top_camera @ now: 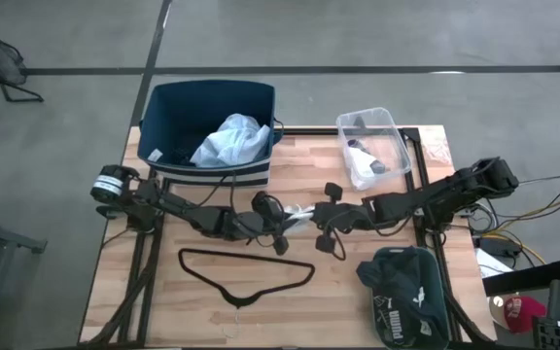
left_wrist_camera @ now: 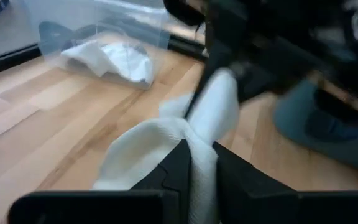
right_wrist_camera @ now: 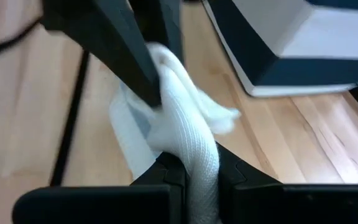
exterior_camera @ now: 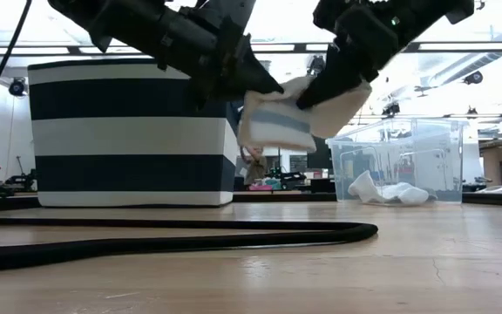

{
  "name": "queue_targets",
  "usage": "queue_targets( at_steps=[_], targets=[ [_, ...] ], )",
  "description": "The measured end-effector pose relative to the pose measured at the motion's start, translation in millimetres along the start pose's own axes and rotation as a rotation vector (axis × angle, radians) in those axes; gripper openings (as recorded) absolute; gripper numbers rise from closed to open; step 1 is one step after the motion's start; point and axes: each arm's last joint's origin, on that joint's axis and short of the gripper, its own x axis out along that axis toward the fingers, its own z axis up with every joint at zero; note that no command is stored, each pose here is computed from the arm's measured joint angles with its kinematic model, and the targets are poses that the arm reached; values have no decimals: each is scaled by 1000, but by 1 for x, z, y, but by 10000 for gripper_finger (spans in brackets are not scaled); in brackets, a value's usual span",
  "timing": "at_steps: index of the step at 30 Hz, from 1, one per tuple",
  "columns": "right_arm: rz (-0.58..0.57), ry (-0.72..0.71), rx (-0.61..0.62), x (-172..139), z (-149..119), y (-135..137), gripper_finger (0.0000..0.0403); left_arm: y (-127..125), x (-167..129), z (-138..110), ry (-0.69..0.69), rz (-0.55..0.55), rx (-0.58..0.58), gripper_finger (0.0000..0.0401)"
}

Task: Pick & Place Cloths
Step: Put the white sock into the transparent bin

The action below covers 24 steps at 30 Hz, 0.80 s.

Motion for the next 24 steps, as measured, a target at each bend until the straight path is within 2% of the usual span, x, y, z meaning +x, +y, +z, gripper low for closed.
queue_targets(
  at_steps=[3, 7, 10, 14, 18, 24],
  targets=[
    [-20, 20, -8, 1, -3, -2, 23, 0, -1, -3, 18, 7, 50, 79],
    [-36, 27, -11, 0, -4, -2, 23, 1, -1, -3, 19, 9, 54, 133],
    [-104, 32, 0, 0, -5, -4, 23, 1, -1, -3, 16, 14, 54, 176],
    [-257, 33, 25, -4, -7, -10, 23, 1, -1, -3, 19, 15, 57, 221],
    [-428, 26, 71, -15, -9, -19, 23, 1, -1, -3, 20, 16, 58, 243],
    [-620, -14, 109, -44, -9, -32, 23, 1, -1, -3, 20, 17, 58, 246]
  ],
)
